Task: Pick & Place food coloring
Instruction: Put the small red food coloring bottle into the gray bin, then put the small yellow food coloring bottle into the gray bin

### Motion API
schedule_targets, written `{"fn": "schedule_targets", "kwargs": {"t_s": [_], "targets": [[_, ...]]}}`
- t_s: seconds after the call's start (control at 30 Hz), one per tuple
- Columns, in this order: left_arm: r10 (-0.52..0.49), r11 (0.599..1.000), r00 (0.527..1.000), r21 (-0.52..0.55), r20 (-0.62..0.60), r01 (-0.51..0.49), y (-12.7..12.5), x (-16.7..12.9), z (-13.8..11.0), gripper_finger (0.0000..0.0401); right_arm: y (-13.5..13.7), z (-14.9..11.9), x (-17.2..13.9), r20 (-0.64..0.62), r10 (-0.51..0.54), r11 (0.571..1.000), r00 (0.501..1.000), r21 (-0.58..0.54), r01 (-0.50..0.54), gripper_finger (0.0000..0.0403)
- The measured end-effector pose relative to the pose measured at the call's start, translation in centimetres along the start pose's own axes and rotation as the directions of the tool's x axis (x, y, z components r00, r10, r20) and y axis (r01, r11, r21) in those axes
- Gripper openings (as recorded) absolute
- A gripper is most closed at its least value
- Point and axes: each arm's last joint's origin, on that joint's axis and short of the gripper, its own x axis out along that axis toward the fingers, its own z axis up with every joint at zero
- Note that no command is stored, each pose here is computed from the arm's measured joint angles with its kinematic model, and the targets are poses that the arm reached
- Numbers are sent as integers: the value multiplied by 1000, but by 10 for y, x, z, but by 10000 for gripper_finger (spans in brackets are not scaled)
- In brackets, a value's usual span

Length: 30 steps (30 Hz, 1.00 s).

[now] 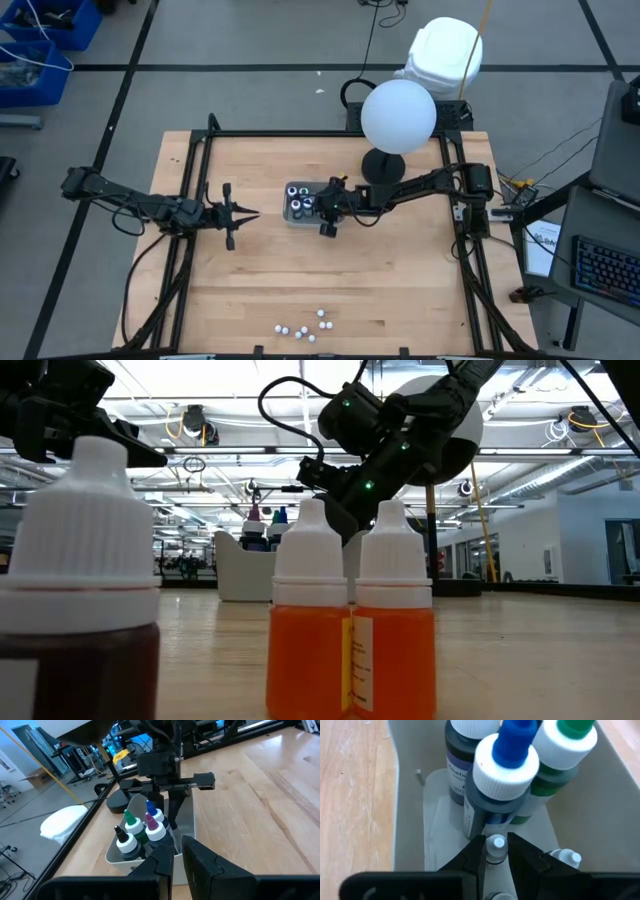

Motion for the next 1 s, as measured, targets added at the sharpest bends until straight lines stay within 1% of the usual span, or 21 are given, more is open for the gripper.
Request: {"fn": "schedule_targets", "kwargs": {"t_s": [0.5,0.6,0.77,0.9,1.0], "targets": [[0,1000,1000,-1,0,0,0,0,0,47,0,0,0,4,0,1000,1000,-1,0,94],[0,1000,1000,-1,0,0,0,0,0,47,-1,7,-7,32,0,1000,999,-6,0,98],[0,1000,1000,-1,1,0,0,0,0,47,-3,26,-37,102,4,1000,995,-14,-2,100],[0,1000,1000,-1,1,0,0,0,0,47,-1,41,-74,146,20,1000,989,-19,-18,100],[-1,1000,1000,0,-1,1,0,0,0,47,11,49,-107,183,62,998,981,-34,-56,97]]}}
